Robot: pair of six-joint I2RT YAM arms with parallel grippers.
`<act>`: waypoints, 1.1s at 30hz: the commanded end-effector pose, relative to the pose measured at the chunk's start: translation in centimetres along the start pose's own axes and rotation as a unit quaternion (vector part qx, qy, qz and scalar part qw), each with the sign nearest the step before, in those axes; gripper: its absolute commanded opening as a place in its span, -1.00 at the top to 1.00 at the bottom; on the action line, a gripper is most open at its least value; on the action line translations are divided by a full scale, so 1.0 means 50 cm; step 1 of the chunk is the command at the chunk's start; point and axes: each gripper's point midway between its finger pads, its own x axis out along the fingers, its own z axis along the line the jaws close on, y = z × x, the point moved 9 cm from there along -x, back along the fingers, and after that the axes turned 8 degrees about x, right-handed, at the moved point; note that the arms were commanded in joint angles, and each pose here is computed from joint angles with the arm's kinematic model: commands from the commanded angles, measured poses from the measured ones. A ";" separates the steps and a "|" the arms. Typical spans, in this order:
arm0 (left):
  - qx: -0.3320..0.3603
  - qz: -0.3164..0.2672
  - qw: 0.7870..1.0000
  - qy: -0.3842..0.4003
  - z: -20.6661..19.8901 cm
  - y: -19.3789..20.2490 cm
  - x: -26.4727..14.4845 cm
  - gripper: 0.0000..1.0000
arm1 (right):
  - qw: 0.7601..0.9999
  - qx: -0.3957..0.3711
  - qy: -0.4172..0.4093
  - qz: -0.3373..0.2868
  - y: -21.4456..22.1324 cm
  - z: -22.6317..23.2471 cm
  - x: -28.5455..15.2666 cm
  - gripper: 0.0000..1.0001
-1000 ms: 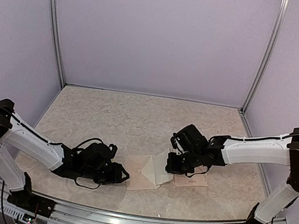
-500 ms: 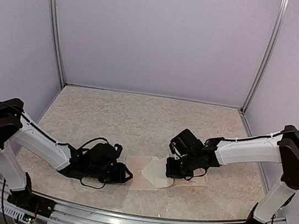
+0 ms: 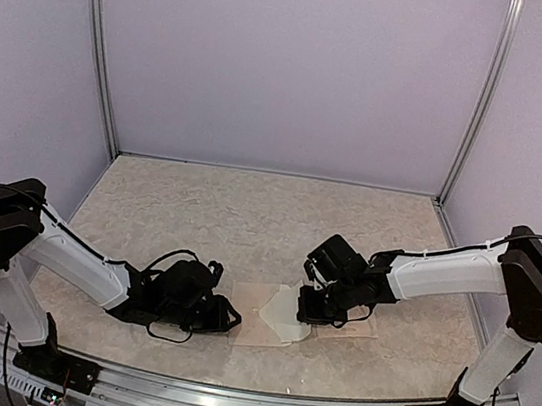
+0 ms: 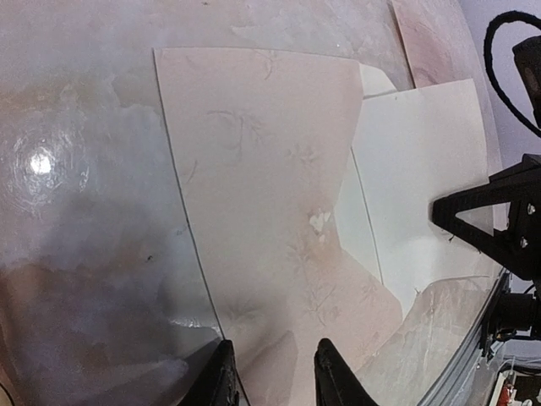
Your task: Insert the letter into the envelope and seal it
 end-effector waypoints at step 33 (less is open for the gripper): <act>0.017 0.029 0.999 0.001 -0.016 0.022 0.026 0.53 | 0.996 0.008 -0.086 0.030 -0.005 0.058 0.052 1.00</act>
